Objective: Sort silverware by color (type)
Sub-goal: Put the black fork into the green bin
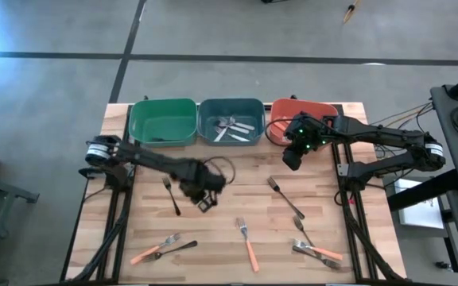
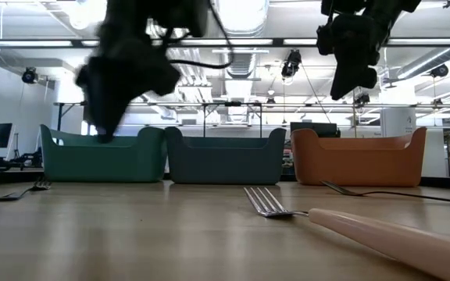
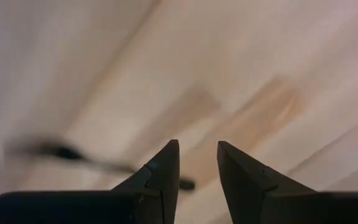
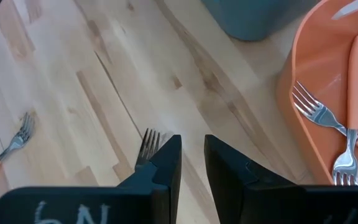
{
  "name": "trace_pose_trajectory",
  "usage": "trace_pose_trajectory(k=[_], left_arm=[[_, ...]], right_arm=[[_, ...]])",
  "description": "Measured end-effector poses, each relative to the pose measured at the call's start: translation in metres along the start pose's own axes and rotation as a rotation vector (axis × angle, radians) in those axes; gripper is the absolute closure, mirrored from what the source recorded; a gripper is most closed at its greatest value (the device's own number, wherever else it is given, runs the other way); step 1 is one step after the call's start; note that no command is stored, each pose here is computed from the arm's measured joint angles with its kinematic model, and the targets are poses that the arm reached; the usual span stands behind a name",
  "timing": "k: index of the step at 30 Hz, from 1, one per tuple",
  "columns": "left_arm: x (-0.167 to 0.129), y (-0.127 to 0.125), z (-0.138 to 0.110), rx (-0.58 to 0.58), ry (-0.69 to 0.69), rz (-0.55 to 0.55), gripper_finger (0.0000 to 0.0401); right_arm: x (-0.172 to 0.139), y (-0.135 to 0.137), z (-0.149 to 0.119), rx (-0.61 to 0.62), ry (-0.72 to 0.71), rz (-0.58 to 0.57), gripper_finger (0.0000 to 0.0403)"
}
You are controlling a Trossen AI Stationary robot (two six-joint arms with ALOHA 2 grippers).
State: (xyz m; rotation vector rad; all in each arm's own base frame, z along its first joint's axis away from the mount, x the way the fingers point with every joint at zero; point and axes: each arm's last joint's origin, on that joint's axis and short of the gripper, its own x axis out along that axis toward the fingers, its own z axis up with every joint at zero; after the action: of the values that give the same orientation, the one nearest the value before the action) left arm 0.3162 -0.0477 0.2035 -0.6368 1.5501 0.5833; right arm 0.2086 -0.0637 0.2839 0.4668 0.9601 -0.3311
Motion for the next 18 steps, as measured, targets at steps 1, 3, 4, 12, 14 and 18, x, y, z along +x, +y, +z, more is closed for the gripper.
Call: trace_pose_trajectory(k=[1, 3, 4, 12, 14, 18], left_arm=[[0.004, -0.001, -0.008, -0.041, 0.009, 0.014, 0.031], [0.012, -0.001, -0.025, -0.131, 0.023, 0.046, 0.031], [0.016, 0.0, -0.033, -0.18, 0.024, 0.055, 0.031], [0.033, 0.017, -0.069, -0.507, -0.015, 0.082, 0.031], [0.039, 0.023, -0.071, -0.552, -0.027, 0.082, 0.031], [0.052, 0.032, -0.073, -0.618, -0.057, 0.075, 0.031]], right_arm=[[0.0, 0.0, 0.0, -0.004, 0.002, -0.001, 0.0342], [0.001, 0.0, -0.001, -0.009, 0.004, -0.001, 0.0342], [0.001, 0.0, -0.001, -0.009, 0.005, -0.001, 0.0342], [0.001, 0.0, 0.001, -0.048, -0.019, 0.005, 0.0342], [0.001, 0.0, 0.002, -0.061, -0.024, 0.006, 0.0342], [0.001, 0.001, 0.003, -0.062, -0.04, 0.01, 0.0342]])
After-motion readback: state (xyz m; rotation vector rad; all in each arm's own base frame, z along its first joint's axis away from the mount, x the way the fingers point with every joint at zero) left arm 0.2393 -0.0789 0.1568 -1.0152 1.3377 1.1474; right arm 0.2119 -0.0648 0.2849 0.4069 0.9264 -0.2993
